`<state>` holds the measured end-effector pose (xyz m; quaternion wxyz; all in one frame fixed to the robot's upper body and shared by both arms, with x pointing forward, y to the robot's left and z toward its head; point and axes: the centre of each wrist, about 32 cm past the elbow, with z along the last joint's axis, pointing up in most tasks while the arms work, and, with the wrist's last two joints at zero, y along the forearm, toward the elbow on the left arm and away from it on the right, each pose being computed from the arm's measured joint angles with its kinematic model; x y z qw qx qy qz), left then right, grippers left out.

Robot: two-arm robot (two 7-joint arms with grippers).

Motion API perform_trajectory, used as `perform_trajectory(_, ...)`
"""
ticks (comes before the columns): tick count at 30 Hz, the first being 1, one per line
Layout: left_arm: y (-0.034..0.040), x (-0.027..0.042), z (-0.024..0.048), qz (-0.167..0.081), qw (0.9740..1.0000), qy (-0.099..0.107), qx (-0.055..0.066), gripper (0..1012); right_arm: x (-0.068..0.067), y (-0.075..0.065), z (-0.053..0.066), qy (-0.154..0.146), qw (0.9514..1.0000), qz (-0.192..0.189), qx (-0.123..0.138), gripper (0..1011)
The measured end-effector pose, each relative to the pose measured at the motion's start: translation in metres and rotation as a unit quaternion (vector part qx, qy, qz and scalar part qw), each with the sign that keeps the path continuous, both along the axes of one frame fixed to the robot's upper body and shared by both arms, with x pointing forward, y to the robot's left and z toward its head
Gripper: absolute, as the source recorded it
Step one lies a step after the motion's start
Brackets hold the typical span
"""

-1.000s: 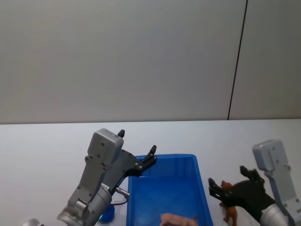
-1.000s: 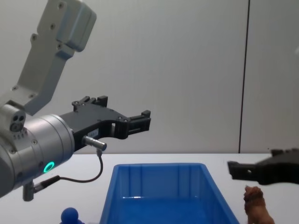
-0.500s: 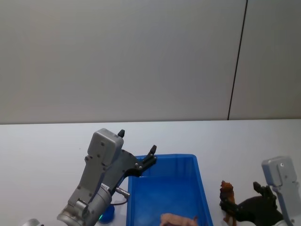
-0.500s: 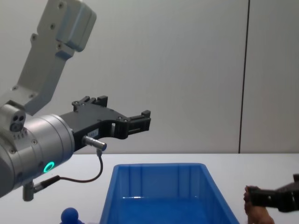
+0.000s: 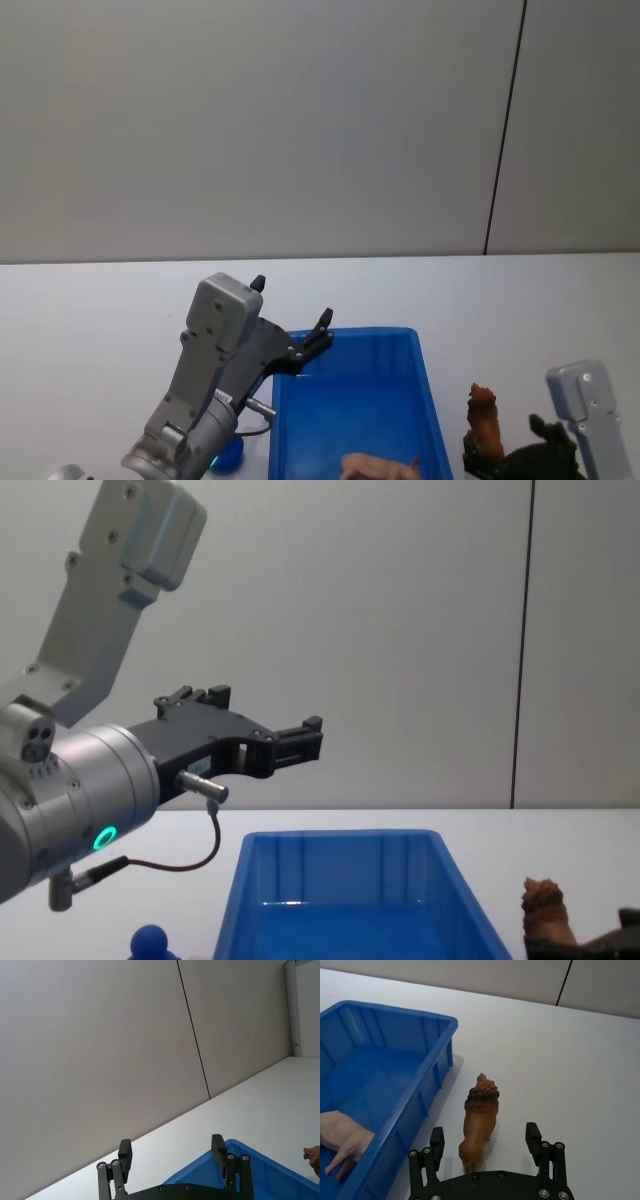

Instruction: Pick up the two dolls from the table and place them into the box.

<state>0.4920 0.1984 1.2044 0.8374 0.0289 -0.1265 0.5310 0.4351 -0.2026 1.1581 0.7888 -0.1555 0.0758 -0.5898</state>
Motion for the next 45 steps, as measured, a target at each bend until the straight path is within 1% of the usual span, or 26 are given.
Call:
perform_trajectory(1,0.0,0.0,0.0,0.0,1.0,0.0,0.0,1001,0.001,0.0,-0.003,0.003,1.0,0.002,0.001,1001)
perform_trajectory(3,0.0,0.0,0.0,0.0,1.0,0.0,0.0,1001,0.002,0.001,-0.006,0.005,1.0,0.003,0.003,976)
perform_trajectory(6,0.0,0.0,0.0,0.0,1.0,0.0,0.0,1001,0.004,0.002,-0.012,0.011,0.9999,0.008,0.006,910)
perform_trajectory(7,0.0,0.0,0.0,0.0,1.0,0.0,0.0,1001,0.005,0.002,-0.013,0.012,0.9999,0.008,0.006,910)
perform_trajectory(8,0.0,0.0,0.0,0.0,1.0,0.0,0.0,1001,0.005,0.003,-0.015,0.014,0.9998,0.009,0.007,862)
perform_trajectory(9,0.0,0.0,0.0,0.0,1.0,0.0,0.0,1001,0.006,0.003,-0.016,0.014,0.9998,0.009,0.008,845)
perform_trajectory(10,0.0,0.0,0.0,0.0,1.0,0.0,0.0,1001,0.007,0.003,-0.018,0.016,0.9998,0.01,0.008,794)
perform_trajectory(11,0.0,0.0,0.0,0.0,1.0,0.0,0.0,1001,0.007,0.003,-0.019,0.017,0.9998,0.01,0.009,781)
perform_trajectory(12,0.0,0.0,0.0,0.0,1.0,0.0,0.0,1001,0.007,0.003,-0.02,0.018,0.9997,0.01,0.009,737)
perform_trajectory(14,0.0,0.0,0.0,0.0,1.0,0.0,0.0,1001,0.008,0.004,-0.021,0.019,0.9997,0.01,0.009,717)
perform_trajectory(15,0.0,0.0,0.0,0.0,1.0,0.0,0.0,1001,0.008,0.004,-0.023,0.02,0.9997,0.009,0.01,659)
perform_trajectory(17,0.0,0.0,0.0,0.0,1.0,0.0,0.0,1001,0.009,0.004,-0.024,0.021,0.9997,0.009,0.01,620)
perform_trajectory(18,0.0,0.0,0.0,0.0,1.0,0.0,0.0,1001,0.009,0.004,-0.025,0.021,0.9997,0.008,0.01,560)
perform_trajectory(19,0.0,0.0,0.0,0.0,1.0,0.0,0.0,1001,0.009,0.005,-0.025,0.02,0.9997,0.007,0.01,541)
perform_trajectory(20,0.0,0.0,0.0,0.0,1.0,0.0,0.0,1001,0.009,0.005,-0.025,0.02,0.9997,0.006,0.01,482)
perform_trajectory(23,0.0,0.0,0.0,0.0,1.0,0.0,0.0,1001,0.008,0.005,-0.025,0.017,0.9998,0.002,0.009,422)
perform_trajectory(24,0.0,0.0,0.0,0.0,1.0,0.0,0.0,1001,0.008,0.005,-0.026,0.016,0.9998,-0.001,0.008,358)
perform_trajectory(27,0.0,0.0,0.0,0.0,1.0,0.0,0.0,1001,0.006,0.005,-0.025,0.012,0.9999,-0.004,0.008,290)
perform_trajectory(37,0.0,0.0,0.0,0.0,1.0,0.0,0.0,1001,0.003,0.005,-0.019,-0.006,0.9999,-0.006,0.014,284)
perform_trajectory(40,0.0,0.0,0.0,0.0,1.0,0.0,0.0,1001,0.002,0.005,-0.015,-0.016,0.9997,-0.002,0.02,284)
perform_trajectory(45,0.0,0.0,0.0,0.0,1.0,0.0,0.0,1001,0.003,0.008,-0.005,-0.037,0.9987,0.014,0.032,284)
